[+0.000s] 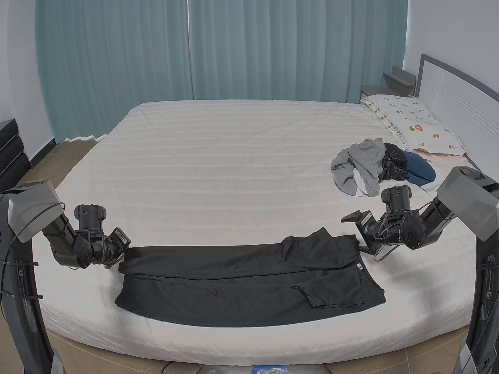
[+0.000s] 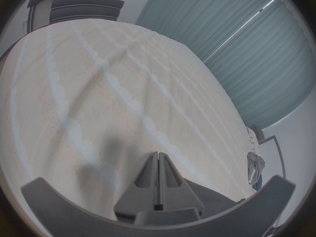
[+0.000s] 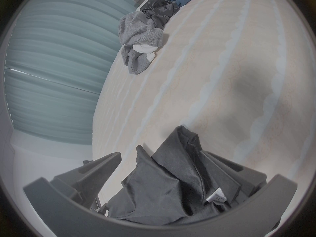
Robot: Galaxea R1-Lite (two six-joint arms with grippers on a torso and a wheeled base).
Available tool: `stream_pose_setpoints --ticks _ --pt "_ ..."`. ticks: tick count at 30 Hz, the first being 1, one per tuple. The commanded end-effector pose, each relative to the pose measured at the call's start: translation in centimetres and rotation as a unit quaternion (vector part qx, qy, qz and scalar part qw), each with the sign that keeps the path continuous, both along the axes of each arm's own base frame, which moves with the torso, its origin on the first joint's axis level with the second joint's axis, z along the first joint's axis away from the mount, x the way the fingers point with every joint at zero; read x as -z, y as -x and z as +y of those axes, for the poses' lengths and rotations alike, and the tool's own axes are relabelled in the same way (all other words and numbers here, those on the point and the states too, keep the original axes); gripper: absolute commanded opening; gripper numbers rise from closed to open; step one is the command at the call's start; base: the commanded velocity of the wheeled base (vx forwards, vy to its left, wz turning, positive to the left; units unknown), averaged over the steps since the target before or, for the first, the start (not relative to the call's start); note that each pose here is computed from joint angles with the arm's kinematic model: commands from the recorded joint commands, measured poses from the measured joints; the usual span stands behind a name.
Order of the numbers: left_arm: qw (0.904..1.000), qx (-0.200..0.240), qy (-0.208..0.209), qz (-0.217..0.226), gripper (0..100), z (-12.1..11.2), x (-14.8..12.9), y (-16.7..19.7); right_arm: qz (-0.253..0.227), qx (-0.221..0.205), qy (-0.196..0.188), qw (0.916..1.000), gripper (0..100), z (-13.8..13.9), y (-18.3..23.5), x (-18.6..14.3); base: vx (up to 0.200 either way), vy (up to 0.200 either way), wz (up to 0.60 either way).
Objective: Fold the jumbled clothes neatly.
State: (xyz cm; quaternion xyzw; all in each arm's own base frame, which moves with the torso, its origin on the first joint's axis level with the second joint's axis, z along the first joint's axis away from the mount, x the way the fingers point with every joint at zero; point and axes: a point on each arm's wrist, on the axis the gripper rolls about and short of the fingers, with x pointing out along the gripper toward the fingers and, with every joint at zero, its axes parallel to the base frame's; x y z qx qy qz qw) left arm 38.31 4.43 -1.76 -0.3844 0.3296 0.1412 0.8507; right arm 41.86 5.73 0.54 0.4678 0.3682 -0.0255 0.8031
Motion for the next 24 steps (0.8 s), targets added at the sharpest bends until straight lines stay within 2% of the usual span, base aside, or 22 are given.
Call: stream_pose_setpoints --ticks 1,2,15,24 --pt "1.0000 0.000 0.000 0.003 0 0.0 0.2 0.0 0.004 -0.001 0.002 1.0000 100 0.1 -0.2 0.8 0.000 0.000 0.00" --pt "1.0000 0.000 0.000 0.004 0 0.0 0.2 0.1 0.005 -0.001 0.003 1.0000 0 -0.1 -0.3 1.0 0.000 0.000 0.00" --pt "1.0000 0.000 0.000 0.005 0 0.0 0.3 0.1 -0.016 0.019 0.000 0.9997 0 -1.5 -0.8 0.5 0.000 0.000 0.00" --pt "1.0000 0.002 0.001 0.007 0 0.0 0.2 0.2 -0.012 0.021 0.001 0.9997 0 -1.7 -0.8 0.9 0.000 0.000 0.00"
